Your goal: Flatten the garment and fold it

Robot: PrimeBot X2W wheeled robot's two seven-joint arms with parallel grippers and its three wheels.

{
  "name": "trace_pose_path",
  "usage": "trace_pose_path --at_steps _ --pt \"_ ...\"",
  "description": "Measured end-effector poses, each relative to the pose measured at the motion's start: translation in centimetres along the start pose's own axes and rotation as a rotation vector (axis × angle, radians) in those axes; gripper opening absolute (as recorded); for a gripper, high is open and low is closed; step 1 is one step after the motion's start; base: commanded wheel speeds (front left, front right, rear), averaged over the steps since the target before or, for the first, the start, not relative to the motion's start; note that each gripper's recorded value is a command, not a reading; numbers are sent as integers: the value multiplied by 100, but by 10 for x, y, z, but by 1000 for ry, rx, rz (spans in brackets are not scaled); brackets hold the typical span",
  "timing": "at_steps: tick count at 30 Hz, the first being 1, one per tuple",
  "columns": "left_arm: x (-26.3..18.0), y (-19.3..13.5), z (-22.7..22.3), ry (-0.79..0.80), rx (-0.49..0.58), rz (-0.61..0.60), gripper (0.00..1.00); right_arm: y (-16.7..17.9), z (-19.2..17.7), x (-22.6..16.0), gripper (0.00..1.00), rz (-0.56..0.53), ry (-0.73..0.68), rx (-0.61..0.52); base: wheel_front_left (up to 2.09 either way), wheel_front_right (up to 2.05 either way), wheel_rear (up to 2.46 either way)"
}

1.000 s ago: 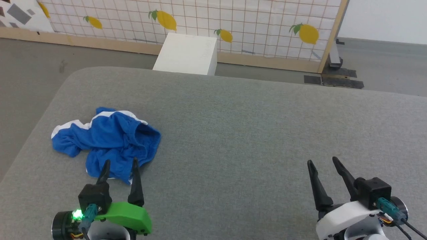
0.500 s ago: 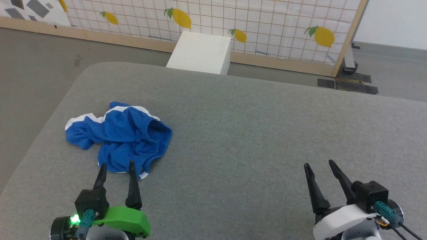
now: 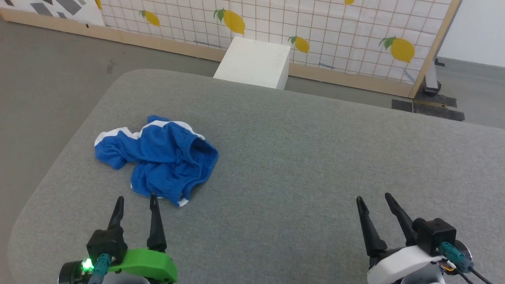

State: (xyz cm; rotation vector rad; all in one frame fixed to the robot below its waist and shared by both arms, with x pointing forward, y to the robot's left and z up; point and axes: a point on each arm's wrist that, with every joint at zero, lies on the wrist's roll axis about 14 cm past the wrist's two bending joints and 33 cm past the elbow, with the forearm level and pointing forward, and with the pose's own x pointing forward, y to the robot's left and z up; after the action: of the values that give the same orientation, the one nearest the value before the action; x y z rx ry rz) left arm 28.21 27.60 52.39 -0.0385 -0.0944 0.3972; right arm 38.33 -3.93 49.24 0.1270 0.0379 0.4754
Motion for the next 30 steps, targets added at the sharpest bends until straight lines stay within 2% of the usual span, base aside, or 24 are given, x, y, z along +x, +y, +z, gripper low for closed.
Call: trace_pose_path --at_steps 30 --pt "-27 34 -1 -28 -33 129 100 33 -13 12 100 100 10 42 0 0 0"
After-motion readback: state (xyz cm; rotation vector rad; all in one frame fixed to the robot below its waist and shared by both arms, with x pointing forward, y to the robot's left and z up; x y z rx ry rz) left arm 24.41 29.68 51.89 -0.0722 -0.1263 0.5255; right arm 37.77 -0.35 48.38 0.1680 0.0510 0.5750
